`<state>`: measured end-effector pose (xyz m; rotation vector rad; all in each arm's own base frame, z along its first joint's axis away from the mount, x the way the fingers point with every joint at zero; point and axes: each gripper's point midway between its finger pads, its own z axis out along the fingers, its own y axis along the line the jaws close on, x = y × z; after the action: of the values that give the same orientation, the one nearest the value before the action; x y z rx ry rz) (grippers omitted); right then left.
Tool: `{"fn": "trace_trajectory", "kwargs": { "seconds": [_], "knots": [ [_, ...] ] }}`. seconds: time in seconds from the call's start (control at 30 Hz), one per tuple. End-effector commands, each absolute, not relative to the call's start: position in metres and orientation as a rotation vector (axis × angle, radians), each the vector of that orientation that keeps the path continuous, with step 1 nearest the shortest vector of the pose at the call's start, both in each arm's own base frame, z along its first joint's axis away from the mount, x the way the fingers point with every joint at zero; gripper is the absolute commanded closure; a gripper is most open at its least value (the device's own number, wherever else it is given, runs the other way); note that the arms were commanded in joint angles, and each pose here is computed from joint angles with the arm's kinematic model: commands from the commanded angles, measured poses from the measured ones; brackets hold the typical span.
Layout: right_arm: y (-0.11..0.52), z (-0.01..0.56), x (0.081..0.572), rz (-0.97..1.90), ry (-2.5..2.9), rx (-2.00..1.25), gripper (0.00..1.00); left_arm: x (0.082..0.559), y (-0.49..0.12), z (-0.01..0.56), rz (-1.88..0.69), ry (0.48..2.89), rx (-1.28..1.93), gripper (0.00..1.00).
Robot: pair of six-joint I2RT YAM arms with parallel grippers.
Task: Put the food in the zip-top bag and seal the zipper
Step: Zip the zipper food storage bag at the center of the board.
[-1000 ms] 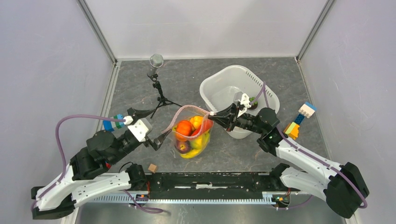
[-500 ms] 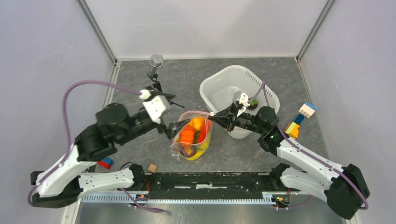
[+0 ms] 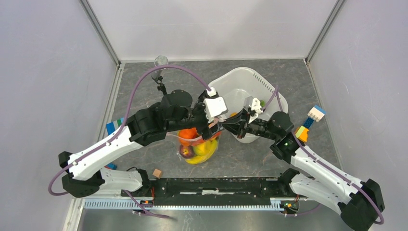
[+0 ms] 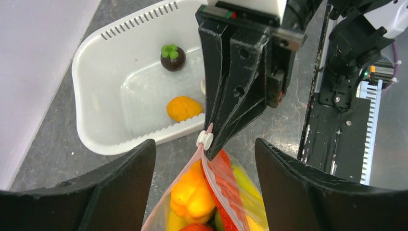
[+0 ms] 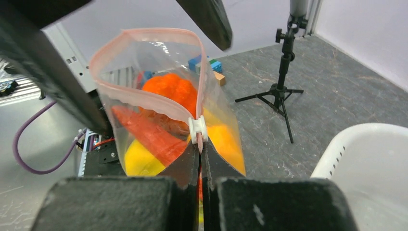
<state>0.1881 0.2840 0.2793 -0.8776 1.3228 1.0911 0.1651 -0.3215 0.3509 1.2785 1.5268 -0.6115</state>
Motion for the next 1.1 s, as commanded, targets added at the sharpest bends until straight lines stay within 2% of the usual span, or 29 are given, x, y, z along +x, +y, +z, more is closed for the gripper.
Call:
{"fn": "trace_trajectory", "kwargs": {
  "seconds": [0.0, 0.17, 0.3, 0.37, 0.63, 0.87, 1.0, 1.07],
  "knots": [
    [0.28, 0.313, 0.173, 1.096, 1.174, -0.919, 1.0, 0.159, -0.327, 0.368, -0.632, 1.422, 1.342, 0.22],
    [0.28, 0.308, 0.17, 1.099, 1.181, -0.947, 1.0, 0.158, -0.329, 0.36, -0.621, 1.392, 1.412, 0.35],
    [0.28, 0.306, 0.167, 1.105, 1.179, -0.957, 1.0, 0.159, -0.333, 0.352, -0.642, 1.387, 1.457, 0.38],
    [0.279, 0.306, 0.168, 1.098, 1.179, -0.956, 1.0, 0.161, -0.335, 0.348, -0.648, 1.391, 1.469, 0.43],
    [0.279, 0.304, 0.171, 1.087, 1.191, -0.949, 1.0, 0.162, -0.334, 0.341, -0.662, 1.399, 1.487, 0.77],
    [0.277, 0.303, 0.176, 1.063, 1.207, -0.925, 1.0, 0.158, -0.329, 0.337, -0.67, 1.404, 1.496, 0.82],
    [0.276, 0.304, 0.178, 1.05, 1.209, -0.908, 1.0, 0.156, -0.328, 0.332, -0.673, 1.415, 1.512, 0.94],
    [0.276, 0.304, 0.179, 1.049, 1.212, -0.903, 1.0, 0.157, -0.329, 0.329, -0.675, 1.424, 1.511, 0.9]
  ]
}}
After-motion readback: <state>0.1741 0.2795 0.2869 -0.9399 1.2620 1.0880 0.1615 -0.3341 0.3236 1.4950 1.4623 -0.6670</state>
